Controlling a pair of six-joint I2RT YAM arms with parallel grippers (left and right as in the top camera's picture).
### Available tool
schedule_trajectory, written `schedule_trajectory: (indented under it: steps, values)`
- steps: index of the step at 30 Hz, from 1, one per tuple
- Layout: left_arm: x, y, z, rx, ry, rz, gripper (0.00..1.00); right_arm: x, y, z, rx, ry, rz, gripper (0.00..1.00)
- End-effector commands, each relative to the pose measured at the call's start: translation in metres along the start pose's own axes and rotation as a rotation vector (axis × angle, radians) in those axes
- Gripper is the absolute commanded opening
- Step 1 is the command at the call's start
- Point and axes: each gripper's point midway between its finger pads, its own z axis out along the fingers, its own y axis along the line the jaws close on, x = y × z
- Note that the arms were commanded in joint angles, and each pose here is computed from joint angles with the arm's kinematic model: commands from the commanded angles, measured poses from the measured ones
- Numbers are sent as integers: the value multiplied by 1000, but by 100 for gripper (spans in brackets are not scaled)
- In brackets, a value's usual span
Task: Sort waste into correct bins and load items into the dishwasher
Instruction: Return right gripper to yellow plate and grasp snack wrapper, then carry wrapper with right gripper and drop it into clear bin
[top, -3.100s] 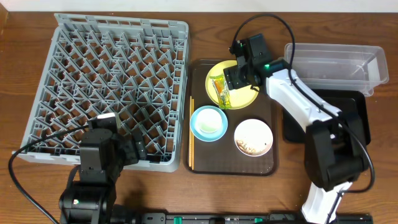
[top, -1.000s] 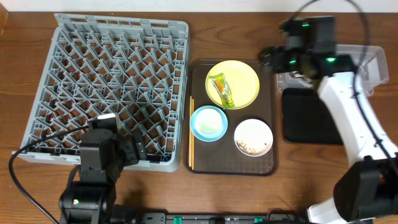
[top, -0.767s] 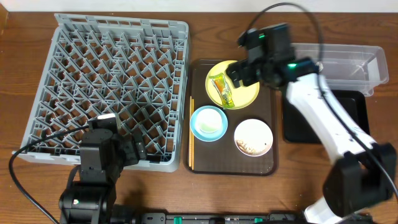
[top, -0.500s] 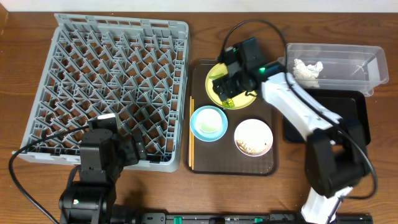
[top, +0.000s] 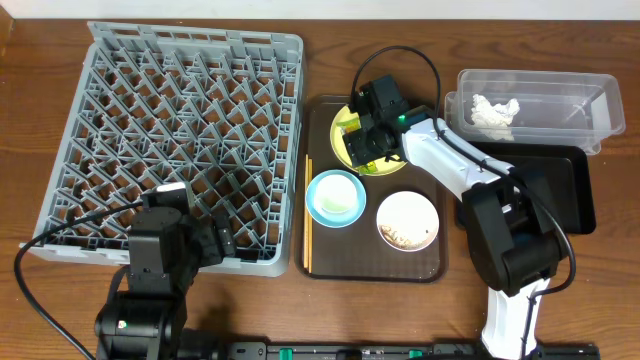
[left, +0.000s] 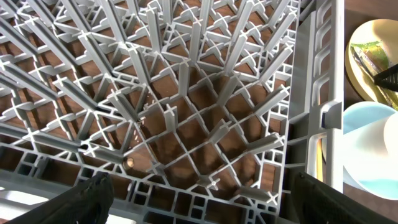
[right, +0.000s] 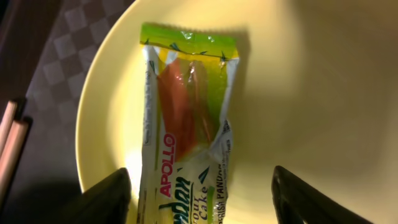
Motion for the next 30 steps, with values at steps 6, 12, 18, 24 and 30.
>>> schedule_trajectory:
  steps: [6, 12, 18, 24, 30]
  values:
    - [-10, 0, -6, -1, -28, 9, 91, 11, -5, 12, 30, 37, 56, 31]
    - [-9, 0, -6, -2, -25, 9, 91, 2, -4, -4, 28, 9, 55, 1]
    - [-9, 0, -6, -2, -24, 9, 91, -29, -16, -54, 46, -115, 86, 1]
    - [-9, 0, -6, -2, -24, 9, 91, -51, -88, -130, 250, -305, 412, 1]
    - [-9, 0, -6, -2, -24, 9, 91, -23, -170, -161, 385, -379, 938, 1]
